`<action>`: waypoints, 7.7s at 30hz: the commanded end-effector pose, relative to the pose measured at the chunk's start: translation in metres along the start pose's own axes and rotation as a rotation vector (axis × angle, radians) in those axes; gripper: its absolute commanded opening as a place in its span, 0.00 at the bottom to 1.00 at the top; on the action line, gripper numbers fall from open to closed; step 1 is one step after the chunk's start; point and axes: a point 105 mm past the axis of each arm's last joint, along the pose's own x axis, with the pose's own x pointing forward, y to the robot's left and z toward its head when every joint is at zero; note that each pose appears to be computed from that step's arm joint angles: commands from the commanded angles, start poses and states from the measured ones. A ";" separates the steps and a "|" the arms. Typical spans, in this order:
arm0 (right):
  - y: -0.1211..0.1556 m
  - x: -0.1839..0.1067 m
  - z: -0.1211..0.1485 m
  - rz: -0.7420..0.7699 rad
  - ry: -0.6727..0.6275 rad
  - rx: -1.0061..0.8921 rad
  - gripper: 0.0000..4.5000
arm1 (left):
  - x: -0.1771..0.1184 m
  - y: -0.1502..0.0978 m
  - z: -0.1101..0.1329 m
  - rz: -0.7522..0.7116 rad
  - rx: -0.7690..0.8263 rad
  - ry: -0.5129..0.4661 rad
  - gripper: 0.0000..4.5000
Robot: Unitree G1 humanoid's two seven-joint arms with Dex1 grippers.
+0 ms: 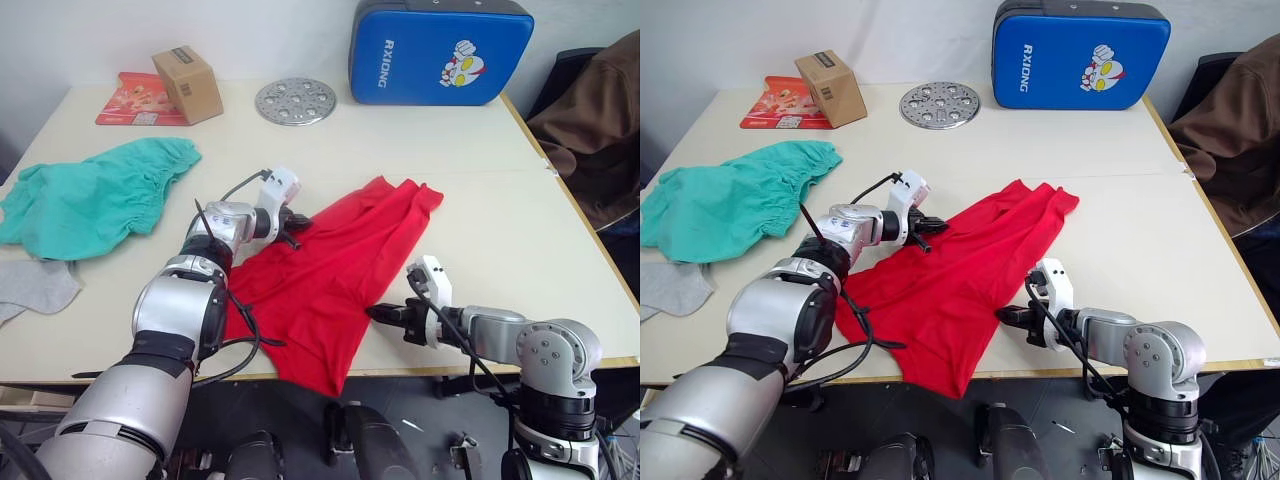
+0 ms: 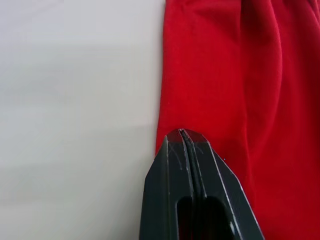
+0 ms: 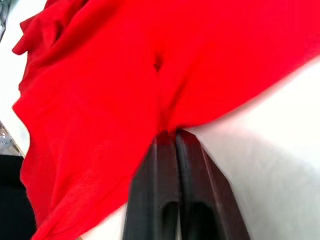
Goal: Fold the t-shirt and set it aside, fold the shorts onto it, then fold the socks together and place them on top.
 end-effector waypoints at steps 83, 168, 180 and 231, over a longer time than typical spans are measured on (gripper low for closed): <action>-0.005 0.039 0.080 0.219 0.108 -0.375 0.00 | -0.145 0.056 -0.055 0.504 -0.368 -0.347 0.01; 0.016 -0.064 0.070 0.370 -0.133 -0.486 0.01 | -0.175 -0.023 -0.028 -0.242 -0.200 -0.255 0.00; -0.027 0.016 0.159 0.152 -0.295 -0.223 0.01 | -0.130 0.040 -0.005 0.073 -0.456 -0.426 0.00; 0.024 -0.016 0.060 0.160 -0.110 -1.102 1.00 | -0.163 -0.040 -0.073 -0.102 0.259 0.032 0.98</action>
